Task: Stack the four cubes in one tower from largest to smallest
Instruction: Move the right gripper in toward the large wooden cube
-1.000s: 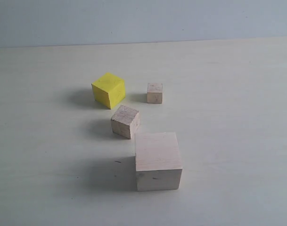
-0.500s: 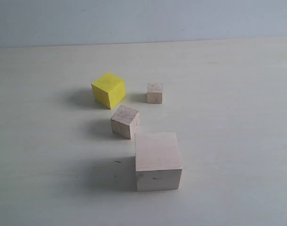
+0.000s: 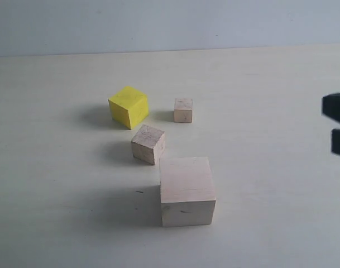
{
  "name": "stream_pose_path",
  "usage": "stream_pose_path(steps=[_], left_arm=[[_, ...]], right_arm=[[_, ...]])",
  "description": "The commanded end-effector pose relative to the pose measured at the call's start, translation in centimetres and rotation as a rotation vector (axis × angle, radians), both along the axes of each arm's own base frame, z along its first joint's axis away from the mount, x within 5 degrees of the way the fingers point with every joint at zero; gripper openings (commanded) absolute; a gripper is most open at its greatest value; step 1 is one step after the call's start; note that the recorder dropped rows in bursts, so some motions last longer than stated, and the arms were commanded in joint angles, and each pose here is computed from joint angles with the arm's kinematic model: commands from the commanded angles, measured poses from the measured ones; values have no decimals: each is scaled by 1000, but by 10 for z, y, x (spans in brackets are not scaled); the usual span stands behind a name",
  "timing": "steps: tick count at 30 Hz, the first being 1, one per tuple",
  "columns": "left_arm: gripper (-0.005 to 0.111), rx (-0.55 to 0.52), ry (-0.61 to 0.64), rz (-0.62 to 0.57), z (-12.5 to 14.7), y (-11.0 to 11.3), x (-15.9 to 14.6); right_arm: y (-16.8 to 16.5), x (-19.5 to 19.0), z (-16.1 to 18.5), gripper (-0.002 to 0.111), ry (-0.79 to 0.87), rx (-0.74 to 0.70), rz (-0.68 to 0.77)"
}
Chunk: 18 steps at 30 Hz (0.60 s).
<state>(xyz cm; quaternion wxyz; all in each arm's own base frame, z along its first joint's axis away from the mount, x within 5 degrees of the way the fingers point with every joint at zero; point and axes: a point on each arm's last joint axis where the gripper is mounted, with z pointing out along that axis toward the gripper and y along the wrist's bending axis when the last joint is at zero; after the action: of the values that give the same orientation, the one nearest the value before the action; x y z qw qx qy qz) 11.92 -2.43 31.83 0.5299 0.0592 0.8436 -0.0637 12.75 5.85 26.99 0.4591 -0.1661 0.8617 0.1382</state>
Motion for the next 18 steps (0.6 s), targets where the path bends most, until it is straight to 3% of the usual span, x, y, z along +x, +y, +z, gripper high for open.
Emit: stream_pose_path(steps=[1, 6, 18], left_arm=[[0, 30, 235, -72, -19, -16, 17], [0, 55, 345, -78, -36, -23, 36], [0, 39, 293, -79, -37, -27, 48]], right_arm=[[18, 10, -22, 0, 197, -17, 130], [25, 22, -39, 0, 308, -25, 122], [29, 35, -34, 0, 260, 143, -2]])
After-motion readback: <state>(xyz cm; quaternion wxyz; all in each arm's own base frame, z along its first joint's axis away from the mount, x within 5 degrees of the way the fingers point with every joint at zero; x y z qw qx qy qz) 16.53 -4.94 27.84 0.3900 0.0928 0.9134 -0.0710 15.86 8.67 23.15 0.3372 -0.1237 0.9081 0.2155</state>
